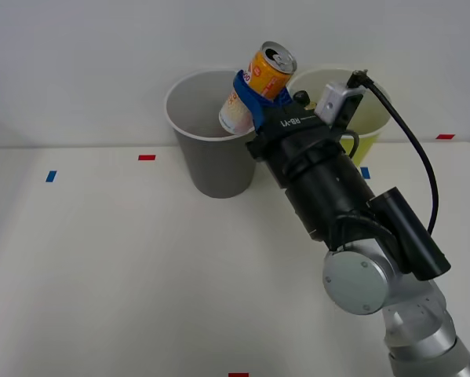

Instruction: Put cans in the gray bin, plastic bottles in the light green bin

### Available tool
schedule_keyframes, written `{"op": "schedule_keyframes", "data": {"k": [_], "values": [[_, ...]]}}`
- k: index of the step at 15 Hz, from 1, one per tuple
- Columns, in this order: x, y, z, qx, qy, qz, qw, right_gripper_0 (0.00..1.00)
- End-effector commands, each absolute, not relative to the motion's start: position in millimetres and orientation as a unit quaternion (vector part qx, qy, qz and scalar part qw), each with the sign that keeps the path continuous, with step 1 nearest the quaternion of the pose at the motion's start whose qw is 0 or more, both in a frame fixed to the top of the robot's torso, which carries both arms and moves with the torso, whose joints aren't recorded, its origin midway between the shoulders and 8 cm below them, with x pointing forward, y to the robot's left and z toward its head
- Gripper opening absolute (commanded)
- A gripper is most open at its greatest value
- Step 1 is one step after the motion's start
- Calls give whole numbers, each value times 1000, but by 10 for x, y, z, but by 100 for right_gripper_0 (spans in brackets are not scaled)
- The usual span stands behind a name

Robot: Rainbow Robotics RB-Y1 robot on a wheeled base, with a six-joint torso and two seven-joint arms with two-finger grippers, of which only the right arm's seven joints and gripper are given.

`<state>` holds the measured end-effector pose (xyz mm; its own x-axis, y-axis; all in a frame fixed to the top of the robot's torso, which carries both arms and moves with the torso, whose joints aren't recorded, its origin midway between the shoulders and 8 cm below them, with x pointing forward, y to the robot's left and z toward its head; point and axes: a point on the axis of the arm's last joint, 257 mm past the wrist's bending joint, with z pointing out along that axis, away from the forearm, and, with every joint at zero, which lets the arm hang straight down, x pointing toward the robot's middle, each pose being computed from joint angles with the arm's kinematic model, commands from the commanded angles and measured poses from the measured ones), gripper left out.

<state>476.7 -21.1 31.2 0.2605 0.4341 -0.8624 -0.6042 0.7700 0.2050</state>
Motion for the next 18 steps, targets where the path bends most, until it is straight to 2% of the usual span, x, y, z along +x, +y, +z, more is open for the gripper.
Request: {"op": "schedule_keyframes", "data": {"k": [1,5,10,14,18], "values": [[4889,-55,528,-94,518,340,779,0],[5333,239,644,-79,521,335,781,0],[5754,160,479,-127,542,217,802,0],[5818,215,295,-136,557,209,792,0],[5884,180,317,-134,558,204,793,0]]}}
